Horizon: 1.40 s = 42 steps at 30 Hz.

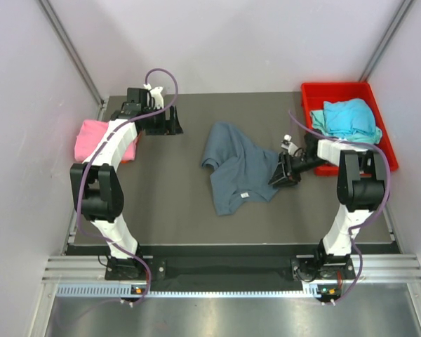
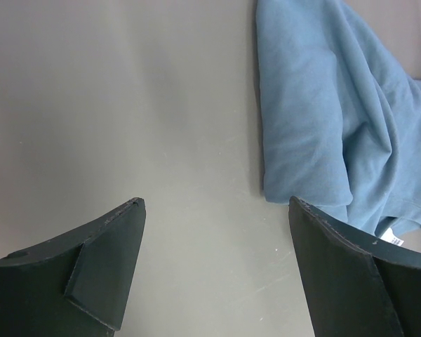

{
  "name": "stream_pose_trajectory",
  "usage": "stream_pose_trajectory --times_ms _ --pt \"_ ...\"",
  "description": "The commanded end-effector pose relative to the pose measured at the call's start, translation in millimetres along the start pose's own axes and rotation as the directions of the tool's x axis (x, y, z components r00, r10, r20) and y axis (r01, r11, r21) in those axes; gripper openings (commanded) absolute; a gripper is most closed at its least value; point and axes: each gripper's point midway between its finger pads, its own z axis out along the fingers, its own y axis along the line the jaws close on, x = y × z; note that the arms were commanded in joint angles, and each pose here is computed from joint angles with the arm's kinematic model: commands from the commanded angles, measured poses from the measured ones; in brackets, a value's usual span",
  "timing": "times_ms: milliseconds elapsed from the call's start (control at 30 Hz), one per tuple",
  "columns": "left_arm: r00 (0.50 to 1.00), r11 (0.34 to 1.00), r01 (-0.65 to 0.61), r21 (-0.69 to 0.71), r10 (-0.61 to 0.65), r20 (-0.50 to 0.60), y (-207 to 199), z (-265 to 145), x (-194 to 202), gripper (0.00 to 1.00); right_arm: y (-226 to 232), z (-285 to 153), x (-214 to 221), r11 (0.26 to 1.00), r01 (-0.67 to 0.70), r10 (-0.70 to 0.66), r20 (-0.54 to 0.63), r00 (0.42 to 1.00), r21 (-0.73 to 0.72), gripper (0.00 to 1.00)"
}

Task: Fold and stack the t-shirts
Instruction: Flatten the tshirt out

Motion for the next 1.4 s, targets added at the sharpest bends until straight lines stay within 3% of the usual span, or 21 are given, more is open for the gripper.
stream_pose_trajectory --times_ms 0,333,767,833,933,967,1067,1167,1233,1267,1367 --pt "0.999 0.999 -0.034 -0.002 0.034 0.030 -4 -6 -13 0.87 3 -18 2 0.999 -0.033 0.034 0.043 0.998 -0.020 0.40" --pt "0.999 0.999 -0.030 0.013 0.029 0.037 -6 -2 -17 0.87 -9 -21 17 0.996 -0.085 0.084 0.047 0.995 0.022 0.42" --pt "0.998 0.999 -0.043 0.005 0.043 0.040 -8 -5 -17 0.87 -43 -6 -19 0.990 -0.106 0.101 0.054 0.993 0.094 0.46" --pt "0.998 0.999 -0.042 0.001 0.041 0.038 -8 -5 -15 0.87 -44 -6 -27 0.991 -0.092 0.086 0.061 0.994 0.102 0.42" --pt "0.998 0.999 -0.049 -0.005 0.050 0.040 -7 -7 -16 0.88 -40 -11 -46 0.992 -0.061 0.052 0.087 0.995 0.107 0.22" --pt "0.998 0.999 -0.051 -0.008 0.051 0.040 -6 -7 -16 0.88 -34 -17 -62 0.994 -0.029 0.017 0.113 0.993 0.108 0.14" --pt "0.998 0.999 -0.050 -0.011 0.050 0.041 -6 -7 -16 0.88 -27 -32 -89 0.989 0.025 -0.048 0.156 0.987 0.147 0.00" --pt "0.997 0.999 -0.053 -0.009 0.053 0.048 -7 -7 -18 0.88 -6 -75 -160 0.926 0.228 -0.303 0.230 0.925 0.301 0.00" --pt "0.997 0.998 -0.054 -0.009 0.055 0.053 -7 -8 -20 0.88 1 -94 -186 0.880 0.275 -0.379 0.223 0.898 0.388 0.00" --pt "0.997 0.998 -0.056 -0.012 0.056 0.057 -7 -8 -21 0.88 20 -106 -218 0.832 0.352 -0.482 0.243 0.842 0.430 0.00" --pt "0.997 0.998 -0.055 -0.005 0.056 0.062 -9 -9 -24 0.88 53 -107 -240 0.775 0.420 -0.569 0.231 0.789 0.472 0.00"
